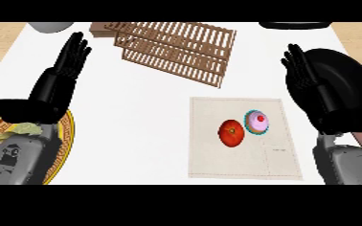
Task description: Pick the tomato from the placemat and place it in the tiered shelf
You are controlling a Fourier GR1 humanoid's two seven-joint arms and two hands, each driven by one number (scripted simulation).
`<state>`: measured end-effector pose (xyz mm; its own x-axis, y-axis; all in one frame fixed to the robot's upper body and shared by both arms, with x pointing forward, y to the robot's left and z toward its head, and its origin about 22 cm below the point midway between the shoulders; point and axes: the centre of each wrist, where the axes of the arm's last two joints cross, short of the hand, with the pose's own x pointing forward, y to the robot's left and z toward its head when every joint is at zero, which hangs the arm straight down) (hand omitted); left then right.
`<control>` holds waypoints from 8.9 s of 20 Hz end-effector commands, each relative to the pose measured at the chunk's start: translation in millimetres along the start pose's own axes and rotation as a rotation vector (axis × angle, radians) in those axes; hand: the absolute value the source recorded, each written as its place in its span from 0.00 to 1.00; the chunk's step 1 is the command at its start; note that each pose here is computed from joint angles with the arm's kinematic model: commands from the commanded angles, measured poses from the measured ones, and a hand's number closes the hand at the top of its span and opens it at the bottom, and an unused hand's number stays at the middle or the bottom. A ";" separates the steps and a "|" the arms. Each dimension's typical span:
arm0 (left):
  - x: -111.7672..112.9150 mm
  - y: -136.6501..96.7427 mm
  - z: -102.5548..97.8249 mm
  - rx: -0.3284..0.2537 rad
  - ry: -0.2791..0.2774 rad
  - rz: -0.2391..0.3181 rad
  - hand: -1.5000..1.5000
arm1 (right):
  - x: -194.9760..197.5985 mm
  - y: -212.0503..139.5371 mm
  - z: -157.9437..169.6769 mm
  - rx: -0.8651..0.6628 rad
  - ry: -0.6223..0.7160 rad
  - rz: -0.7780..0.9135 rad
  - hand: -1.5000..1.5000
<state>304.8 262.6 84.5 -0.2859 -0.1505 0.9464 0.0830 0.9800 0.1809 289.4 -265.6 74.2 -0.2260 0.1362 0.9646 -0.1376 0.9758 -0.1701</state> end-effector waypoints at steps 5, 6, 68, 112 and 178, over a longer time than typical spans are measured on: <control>-20.9 11.7 15.6 0.154 0.143 -0.017 0.50 | 24.3 76.7 -32.2 0.627 -0.093 -0.115 1.00; -19.9 9.1 14.0 0.189 0.142 -0.018 0.50 | 19.1 93.7 -28.2 0.754 -0.088 -0.137 1.00; -11.0 2.7 54.3 0.272 0.253 0.011 0.50 | 6.8 98.3 -17.5 1.024 -0.070 1.276 0.00; -12.2 -13.7 54.3 0.223 0.264 0.029 0.50 | 17.8 159.0 -37.1 0.023 0.506 1.070 1.00; -2.4 -19.3 34.4 0.222 0.229 0.023 0.50 | 115.3 197.1 -193.6 -0.878 0.265 0.531 0.00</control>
<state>270.0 251.9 64.7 -0.0560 -0.1300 0.9899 -0.1132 0.9859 0.1230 422.1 -35.3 181.8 0.2003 0.6440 0.7383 0.6203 0.5000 -0.6043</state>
